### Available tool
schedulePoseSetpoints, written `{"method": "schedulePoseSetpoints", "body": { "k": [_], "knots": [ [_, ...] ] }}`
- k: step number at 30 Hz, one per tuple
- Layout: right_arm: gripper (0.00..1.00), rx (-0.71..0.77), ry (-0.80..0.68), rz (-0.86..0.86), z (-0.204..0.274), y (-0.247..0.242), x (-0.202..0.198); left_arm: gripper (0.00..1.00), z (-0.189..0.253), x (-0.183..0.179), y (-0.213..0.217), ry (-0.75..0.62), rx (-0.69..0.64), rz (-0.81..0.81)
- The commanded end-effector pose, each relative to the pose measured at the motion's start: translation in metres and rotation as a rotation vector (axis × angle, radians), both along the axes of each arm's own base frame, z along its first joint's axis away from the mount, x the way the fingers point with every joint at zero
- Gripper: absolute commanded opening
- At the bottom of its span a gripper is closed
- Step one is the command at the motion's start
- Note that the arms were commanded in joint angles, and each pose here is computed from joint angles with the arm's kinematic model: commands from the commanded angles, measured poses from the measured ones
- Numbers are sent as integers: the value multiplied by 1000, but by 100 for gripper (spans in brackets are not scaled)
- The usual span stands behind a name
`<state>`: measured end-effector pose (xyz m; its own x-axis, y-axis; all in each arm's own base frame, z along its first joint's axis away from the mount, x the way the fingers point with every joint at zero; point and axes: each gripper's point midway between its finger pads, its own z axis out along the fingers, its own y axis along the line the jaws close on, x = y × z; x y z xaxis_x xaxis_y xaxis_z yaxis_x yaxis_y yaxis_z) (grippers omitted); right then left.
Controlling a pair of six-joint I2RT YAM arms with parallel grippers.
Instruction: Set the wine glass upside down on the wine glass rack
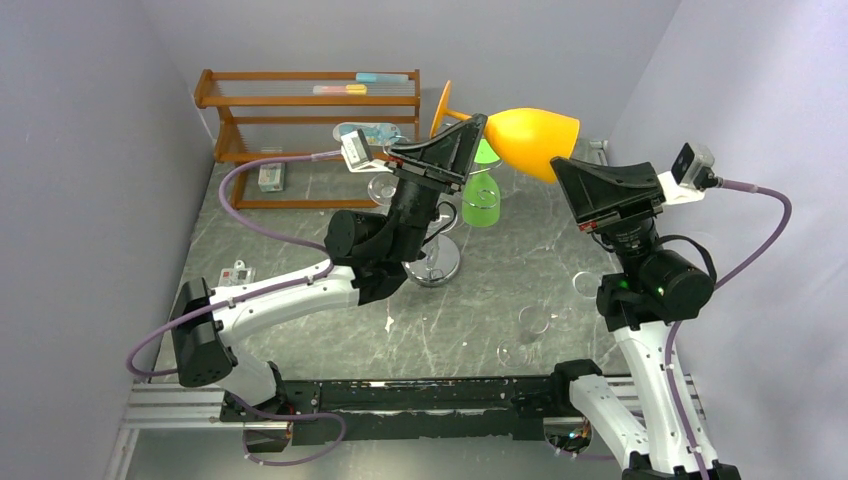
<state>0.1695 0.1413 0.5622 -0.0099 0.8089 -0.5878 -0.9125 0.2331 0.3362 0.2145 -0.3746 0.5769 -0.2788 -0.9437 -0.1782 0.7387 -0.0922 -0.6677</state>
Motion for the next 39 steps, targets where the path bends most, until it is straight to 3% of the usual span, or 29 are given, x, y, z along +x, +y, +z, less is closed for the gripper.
{"method": "schedulePoseSetpoints", "body": {
  "k": [1,6,9,11,14,19,25,29,33,36,39],
  "knots": [
    [0,-58,-56,40,-8,9,-10,42,27,-9,32,-64,-161,47],
    [0,-74,-76,59,-11,12,-13,31,27,-7,30,-54,-173,41],
    [0,-93,-86,66,-13,14,-15,17,26,-7,33,-46,-187,45],
    [0,-104,-79,54,-15,14,-14,6,31,-13,35,-100,-173,65],
    [2,-114,-49,16,-15,12,-9,5,42,-28,35,-213,-156,79],
    [42,-68,-3,-87,-12,-1,-2,5,47,-41,34,-313,-119,102],
    [66,-40,70,-217,-8,-19,2,5,45,-48,36,-363,-60,134],
    [74,6,203,-389,-11,-47,15,5,41,-53,30,-404,38,145],
    [77,1,367,-600,-16,-80,33,5,41,-52,15,-450,276,194],
    [77,-20,406,-621,-11,-83,34,5,39,-52,6,-507,420,235],
    [77,-43,356,-565,-1,-71,29,5,28,-50,-6,-570,552,264]
  ]
}}
